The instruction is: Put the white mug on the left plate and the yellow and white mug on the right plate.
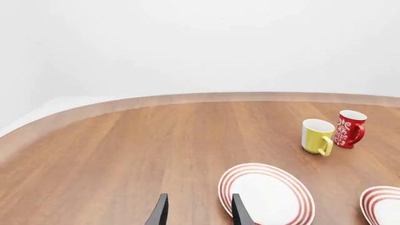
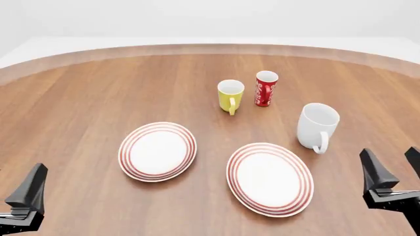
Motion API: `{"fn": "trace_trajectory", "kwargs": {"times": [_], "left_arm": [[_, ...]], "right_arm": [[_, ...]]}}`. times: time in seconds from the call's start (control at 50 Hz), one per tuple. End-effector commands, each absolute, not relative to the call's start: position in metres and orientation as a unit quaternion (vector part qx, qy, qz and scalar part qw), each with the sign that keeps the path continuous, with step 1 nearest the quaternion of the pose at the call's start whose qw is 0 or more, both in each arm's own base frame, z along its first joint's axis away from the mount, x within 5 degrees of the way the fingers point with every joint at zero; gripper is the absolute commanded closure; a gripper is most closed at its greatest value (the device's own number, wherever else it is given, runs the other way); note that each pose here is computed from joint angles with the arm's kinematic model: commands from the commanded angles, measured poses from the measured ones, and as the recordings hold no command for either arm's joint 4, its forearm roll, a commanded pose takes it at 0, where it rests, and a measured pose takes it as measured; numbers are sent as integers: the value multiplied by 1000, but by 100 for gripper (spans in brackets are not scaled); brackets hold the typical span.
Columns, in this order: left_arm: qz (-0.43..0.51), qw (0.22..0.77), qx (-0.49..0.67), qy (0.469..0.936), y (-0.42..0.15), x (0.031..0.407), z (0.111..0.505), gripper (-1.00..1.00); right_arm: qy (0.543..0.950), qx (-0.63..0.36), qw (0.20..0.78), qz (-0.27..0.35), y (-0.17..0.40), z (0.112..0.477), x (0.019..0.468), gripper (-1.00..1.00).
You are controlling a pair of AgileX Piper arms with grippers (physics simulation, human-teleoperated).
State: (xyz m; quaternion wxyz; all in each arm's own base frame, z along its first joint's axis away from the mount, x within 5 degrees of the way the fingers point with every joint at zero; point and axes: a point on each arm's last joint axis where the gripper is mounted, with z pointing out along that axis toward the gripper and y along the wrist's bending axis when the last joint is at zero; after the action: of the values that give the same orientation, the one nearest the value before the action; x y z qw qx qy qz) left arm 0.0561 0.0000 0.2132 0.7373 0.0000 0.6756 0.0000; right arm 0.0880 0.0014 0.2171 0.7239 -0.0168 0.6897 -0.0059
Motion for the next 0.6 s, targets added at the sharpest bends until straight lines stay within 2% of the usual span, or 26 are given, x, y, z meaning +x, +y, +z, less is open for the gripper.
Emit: {"fn": "trace_trajectory", "kwargs": {"times": [0.02, 0.6], "left_arm": [[0, 737, 0, 676, 0, 56, 213, -100], [0, 737, 0, 676, 0, 56, 213, -100]], "right_arm": [[696, -20, 717, -5, 2, 214, 104, -100], [715, -20, 699, 5, 5, 197, 142, -100]]}}
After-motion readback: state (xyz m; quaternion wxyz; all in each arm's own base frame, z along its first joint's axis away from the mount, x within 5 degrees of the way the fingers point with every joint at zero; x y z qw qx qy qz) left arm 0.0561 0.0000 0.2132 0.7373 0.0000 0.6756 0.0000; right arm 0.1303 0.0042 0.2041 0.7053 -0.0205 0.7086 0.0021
